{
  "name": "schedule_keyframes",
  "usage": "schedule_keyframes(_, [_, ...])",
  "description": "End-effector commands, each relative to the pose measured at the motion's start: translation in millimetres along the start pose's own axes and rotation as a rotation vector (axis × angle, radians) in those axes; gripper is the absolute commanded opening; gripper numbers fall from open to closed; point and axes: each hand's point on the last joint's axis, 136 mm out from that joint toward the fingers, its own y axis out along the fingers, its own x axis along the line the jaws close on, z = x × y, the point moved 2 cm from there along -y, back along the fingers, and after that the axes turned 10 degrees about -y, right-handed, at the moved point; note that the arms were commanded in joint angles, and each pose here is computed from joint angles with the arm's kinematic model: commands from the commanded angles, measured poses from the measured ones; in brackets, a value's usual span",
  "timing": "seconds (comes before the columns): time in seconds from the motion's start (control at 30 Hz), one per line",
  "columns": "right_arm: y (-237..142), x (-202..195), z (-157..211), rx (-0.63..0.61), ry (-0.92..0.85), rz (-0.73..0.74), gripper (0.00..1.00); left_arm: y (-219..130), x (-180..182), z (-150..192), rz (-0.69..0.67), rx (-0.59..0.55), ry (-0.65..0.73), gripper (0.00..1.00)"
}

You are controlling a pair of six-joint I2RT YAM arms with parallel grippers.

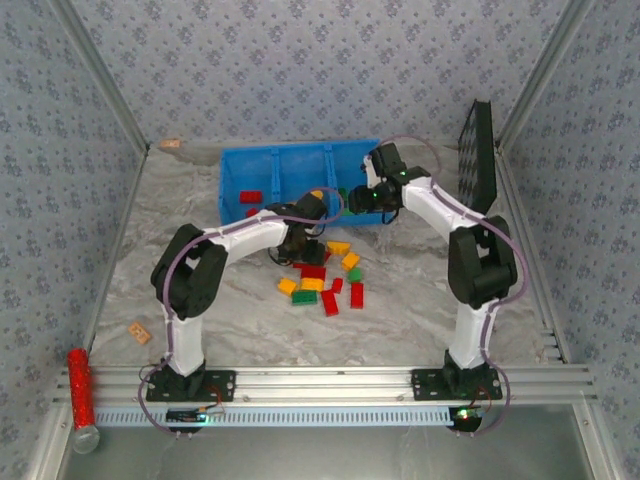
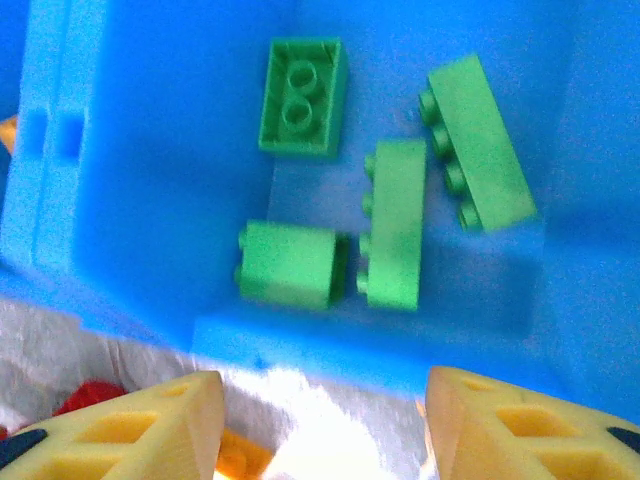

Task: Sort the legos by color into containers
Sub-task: Pick up the lego from the center of the table, then place the lego in the container.

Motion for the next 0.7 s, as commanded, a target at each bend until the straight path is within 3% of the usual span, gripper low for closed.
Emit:
schedule_keyframes(0.0, [-33, 9, 19, -0.001, 0.013, -0.005, 0.58, -17, 7, 0, 0.010, -0.010, -0.013, 0.65])
schedule_keyframes(0.33, [-52, 55, 136, 0.194, 0.074, 0.030, 0.61, -77, 21, -39, 0.071, -0.128, -0.050, 0.64])
schedule_keyframes(0.67, [-39, 107, 177, 0.256, 0.121, -0.035, 0.63, -127, 63, -110, 0.092, -0.304, -0.150, 0.63])
